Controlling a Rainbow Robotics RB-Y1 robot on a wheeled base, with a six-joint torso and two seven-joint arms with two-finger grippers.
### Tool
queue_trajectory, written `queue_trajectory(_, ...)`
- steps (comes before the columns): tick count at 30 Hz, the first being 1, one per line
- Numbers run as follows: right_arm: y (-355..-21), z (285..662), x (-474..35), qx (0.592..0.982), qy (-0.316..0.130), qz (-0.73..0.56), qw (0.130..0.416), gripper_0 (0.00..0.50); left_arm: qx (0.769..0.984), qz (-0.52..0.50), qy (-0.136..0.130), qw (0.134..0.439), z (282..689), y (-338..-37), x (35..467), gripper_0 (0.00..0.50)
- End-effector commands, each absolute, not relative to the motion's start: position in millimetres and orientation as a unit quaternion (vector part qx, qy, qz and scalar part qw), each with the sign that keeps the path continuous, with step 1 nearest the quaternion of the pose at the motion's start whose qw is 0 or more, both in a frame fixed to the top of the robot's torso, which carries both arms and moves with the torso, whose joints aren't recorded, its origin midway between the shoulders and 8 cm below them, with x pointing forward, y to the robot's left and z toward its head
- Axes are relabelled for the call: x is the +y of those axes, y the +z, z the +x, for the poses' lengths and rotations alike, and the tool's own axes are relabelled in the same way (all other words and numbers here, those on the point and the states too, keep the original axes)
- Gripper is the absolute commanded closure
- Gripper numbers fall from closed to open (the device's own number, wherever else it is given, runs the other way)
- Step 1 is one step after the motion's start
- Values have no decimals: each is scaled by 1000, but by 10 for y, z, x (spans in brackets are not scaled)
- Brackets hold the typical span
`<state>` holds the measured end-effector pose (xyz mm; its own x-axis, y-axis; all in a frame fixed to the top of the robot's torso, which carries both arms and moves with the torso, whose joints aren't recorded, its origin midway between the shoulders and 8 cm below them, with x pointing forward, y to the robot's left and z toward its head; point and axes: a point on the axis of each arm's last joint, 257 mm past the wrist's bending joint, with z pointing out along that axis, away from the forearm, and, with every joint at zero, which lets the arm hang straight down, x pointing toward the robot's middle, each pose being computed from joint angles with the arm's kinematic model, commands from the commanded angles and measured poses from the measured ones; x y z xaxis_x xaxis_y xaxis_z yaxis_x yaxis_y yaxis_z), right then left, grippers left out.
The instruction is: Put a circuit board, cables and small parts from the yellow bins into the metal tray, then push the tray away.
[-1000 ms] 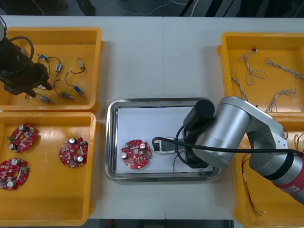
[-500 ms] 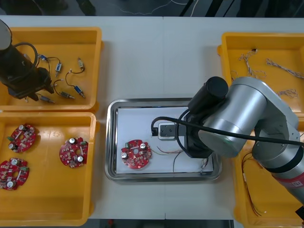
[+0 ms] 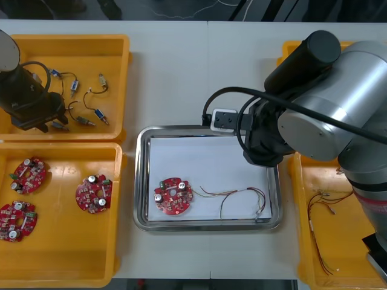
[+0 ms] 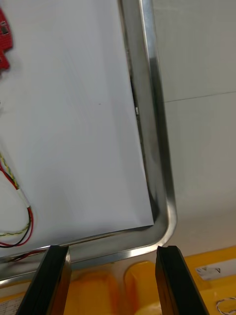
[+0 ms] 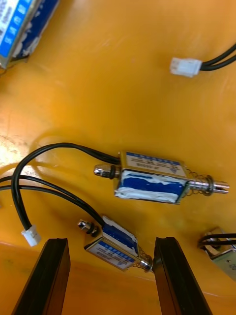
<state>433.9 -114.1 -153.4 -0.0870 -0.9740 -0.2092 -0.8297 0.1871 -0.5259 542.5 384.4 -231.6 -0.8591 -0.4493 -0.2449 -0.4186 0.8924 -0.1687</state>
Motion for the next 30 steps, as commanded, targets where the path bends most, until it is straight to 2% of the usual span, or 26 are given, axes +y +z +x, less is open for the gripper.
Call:
queue_trajectory(1, -1037, 4537, -1201, 756, -134, -553, 325, 0, 970, -171, -47, 164, 5598, -2133, 3724, 0)
queue_trajectory(5, -867, 4638, -1328, 784, -126, -501, 344, 0, 971, -171, -48, 162, 5592, -2152, 3711, 0)
queue_trajectory(11, -704, 4777, -1546, 817, -124, -439, 354, 0, 970, -171, -55, 162, 5609, -2174, 3654, 0)
queue_trajectory(18, -465, 4982, -1799, 842, -122, -389, 354, 0, 970, -172, -54, 161, 5603, -2188, 3656, 0)
queue_trajectory(23, -349, 5122, -2171, 868, -104, -338, 349, 0, 971, -172, -52, 160, 5599, -2196, 3667, 0)
queue_trajectory(24, -327, 5153, -2266, 874, -102, -325, 347, 0, 971, -171, -52, 161, 5601, -2193, 3663, 12)
queue_trajectory(25, -303, 5168, -2316, 876, -102, -319, 348, 0, 971, -171, -53, 160, 5599, -2196, 3663, 79)
queue_trajectory(26, -280, 5195, -2409, 880, -100, -308, 347, 0, 971, -171, -53, 161, 5601, -2193, 3659, 323)
queue_trajectory(27, -275, 5208, -2462, 883, -99, -300, 346, 0, 971, -170, -53, 161, 5600, -2193, 3656, 458)
queue_trajectory(28, -248, 5234, -2554, 888, -97, -287, 345, 0, 971, -171, -53, 160, 5598, -2196, 3659, 500)
queue_trajectory(30, -198, 5279, -2736, 897, -94, -262, 343, 0, 971, -171, -53, 160, 5598, -2196, 3659, 500)
